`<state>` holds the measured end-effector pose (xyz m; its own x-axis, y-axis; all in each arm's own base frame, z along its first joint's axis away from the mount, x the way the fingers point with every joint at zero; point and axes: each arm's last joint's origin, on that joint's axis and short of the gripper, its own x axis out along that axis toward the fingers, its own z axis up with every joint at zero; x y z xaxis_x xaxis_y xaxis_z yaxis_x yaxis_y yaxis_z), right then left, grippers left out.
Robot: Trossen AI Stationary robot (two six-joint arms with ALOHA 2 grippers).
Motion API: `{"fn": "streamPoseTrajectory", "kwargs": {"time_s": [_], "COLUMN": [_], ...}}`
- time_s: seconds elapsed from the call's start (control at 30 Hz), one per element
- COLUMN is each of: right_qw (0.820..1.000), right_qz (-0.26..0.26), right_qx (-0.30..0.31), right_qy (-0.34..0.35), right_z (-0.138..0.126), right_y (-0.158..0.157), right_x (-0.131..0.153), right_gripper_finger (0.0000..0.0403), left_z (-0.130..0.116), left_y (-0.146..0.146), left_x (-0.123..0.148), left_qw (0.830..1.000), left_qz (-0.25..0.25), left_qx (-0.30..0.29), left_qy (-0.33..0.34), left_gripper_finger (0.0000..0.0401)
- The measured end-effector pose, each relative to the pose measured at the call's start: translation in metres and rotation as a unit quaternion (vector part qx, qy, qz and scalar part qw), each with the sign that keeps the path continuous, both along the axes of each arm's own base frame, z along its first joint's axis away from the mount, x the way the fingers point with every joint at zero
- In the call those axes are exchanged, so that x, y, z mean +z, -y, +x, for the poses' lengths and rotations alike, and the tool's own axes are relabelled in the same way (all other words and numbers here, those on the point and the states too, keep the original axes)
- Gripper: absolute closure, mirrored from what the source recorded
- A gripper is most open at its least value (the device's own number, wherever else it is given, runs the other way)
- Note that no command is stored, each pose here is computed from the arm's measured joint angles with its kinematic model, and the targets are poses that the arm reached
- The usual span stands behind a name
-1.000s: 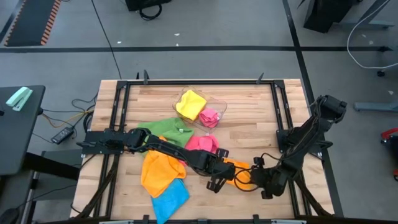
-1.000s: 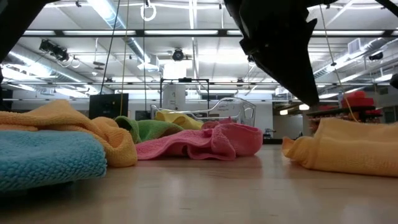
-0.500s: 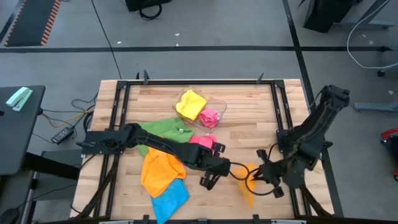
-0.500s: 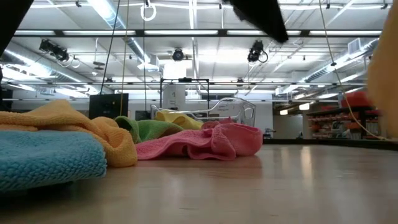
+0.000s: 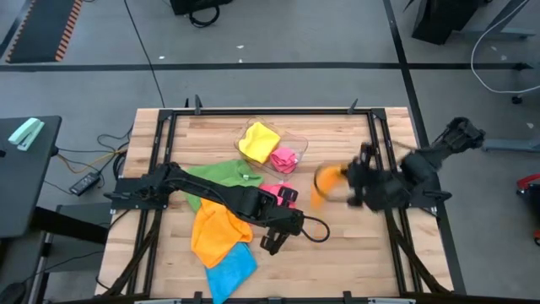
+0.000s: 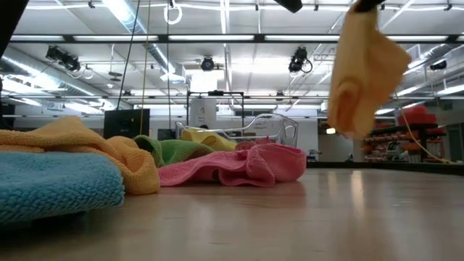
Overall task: Fold microfiber towels
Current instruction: Fold the right orange microfiber cloth
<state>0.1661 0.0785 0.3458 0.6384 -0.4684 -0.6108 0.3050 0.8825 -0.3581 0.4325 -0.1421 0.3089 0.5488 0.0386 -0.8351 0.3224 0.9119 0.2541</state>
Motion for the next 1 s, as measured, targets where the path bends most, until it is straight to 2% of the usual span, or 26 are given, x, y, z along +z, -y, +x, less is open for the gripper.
{"fn": "streamPoseTrajectory", "kwargs": {"time_s": [0.1,0.17,0.23,0.3,0.43,0.5,0.57,0.8,1.0], "right_qw": [0.997,0.997,0.998,0.997,0.989,0.983,0.978,0.96,0.945], "right_qz": [-0.043,-0.032,-0.013,0.021,0.122,0.16,0.176,0.245,0.289], "right_qx": [-0.057,-0.066,-0.068,-0.068,-0.069,-0.071,-0.079,-0.067,-0.066], "right_qy": [0.019,0.015,-0.006,-0.029,-0.047,-0.059,-0.077,-0.115,-0.142], "right_z": [0.001,0.007,0.013,0.021,0.03,0.028,0.023,0.01,0.001], "right_y": [0.018,0.02,0.018,0.012,-0.004,-0.013,-0.019,-0.043,-0.055], "right_x": [0.004,-0.001,-0.02,-0.049,-0.109,-0.131,-0.144,-0.153,-0.154], "right_gripper_finger": [0.0391,0.0391,0.0391,0.0391,0.0391,0.0391,0.039,0.0383,0.0338], "left_z": [-0.001,-0.003,-0.005,-0.007,-0.01,-0.011,-0.012,-0.006,0.007], "left_y": [0.0,-0.001,0.0,0.003,0.012,0.015,0.018,0.021,0.017], "left_x": [-0.001,-0.002,-0.003,-0.004,-0.004,-0.004,-0.004,-0.008,-0.032], "left_qw": [1.0,1.0,0.999,0.999,0.999,0.999,0.999,1.0,0.999], "left_qz": [-0.001,-0.004,-0.007,-0.009,-0.008,-0.009,-0.009,-0.01,-0.016], "left_qx": [0.004,0.016,0.025,0.027,0.016,0.012,0.008,-0.006,-0.007], "left_qy": [-0.006,-0.016,-0.027,-0.03,-0.03,-0.031,-0.031,-0.004,0.029], "left_gripper_finger": [0.0388,0.0387,0.0384,0.0381,0.0379,0.0383,0.0387,0.0387,0.0371]}}
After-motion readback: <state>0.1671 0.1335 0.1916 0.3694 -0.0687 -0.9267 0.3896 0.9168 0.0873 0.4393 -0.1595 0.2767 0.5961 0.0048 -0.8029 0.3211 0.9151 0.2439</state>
